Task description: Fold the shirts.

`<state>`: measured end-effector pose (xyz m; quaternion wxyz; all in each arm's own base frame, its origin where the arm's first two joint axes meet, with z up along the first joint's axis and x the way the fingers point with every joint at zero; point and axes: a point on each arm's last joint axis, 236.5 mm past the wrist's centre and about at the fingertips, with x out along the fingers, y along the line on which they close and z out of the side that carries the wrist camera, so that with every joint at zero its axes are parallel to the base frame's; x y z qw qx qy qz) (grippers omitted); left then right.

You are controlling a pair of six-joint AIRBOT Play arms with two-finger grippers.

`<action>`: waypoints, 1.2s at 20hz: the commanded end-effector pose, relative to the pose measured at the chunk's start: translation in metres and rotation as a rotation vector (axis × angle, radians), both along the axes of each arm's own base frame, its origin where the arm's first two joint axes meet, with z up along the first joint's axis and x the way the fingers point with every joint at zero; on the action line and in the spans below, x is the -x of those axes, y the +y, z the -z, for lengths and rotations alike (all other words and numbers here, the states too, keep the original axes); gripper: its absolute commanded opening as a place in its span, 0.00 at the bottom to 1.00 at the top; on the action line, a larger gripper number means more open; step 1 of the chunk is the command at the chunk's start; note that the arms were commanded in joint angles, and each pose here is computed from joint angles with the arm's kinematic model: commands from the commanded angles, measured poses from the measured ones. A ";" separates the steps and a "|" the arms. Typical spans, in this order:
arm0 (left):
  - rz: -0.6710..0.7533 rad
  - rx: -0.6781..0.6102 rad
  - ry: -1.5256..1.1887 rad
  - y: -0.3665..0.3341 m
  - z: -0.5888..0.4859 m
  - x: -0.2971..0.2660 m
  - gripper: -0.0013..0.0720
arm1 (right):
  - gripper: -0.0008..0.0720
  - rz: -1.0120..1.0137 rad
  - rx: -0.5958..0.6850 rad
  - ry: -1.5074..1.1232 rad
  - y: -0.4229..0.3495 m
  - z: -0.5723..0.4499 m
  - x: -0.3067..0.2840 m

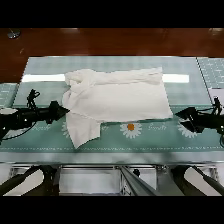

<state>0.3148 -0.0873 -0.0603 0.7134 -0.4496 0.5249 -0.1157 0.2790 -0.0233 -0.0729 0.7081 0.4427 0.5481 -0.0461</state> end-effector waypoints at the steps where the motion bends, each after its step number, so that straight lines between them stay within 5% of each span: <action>1: 0.009 0.003 -0.007 -0.001 -0.003 -0.001 0.06 | 0.86 -0.072 -0.038 0.049 0.013 0.013 -0.022; 8: 0.014 0.008 -0.004 -0.003 -0.004 0.000 0.06 | 0.83 -0.229 -0.073 0.122 0.059 0.034 -0.062; 10: 0.016 0.006 -0.014 -0.002 -0.007 -0.003 0.06 | 0.06 -0.288 -0.039 0.060 0.066 0.023 -0.082; 14: 0.107 0.018 -0.217 0.000 -0.094 -0.049 0.06 | 0.06 -0.453 0.002 -0.157 0.074 -0.080 -0.142; 18: 0.183 -0.134 -0.684 0.011 -0.289 -0.103 0.06 | 0.06 -0.496 0.314 -0.589 0.063 -0.305 -0.190; 22: 0.286 -0.434 -0.900 0.013 -0.421 -0.059 0.06 | 0.06 -0.451 0.540 -0.968 0.075 -0.479 -0.112; 24: 0.185 -0.644 -0.945 0.036 -0.468 -0.032 0.06 | 0.06 -0.388 0.673 -1.013 0.064 -0.512 -0.057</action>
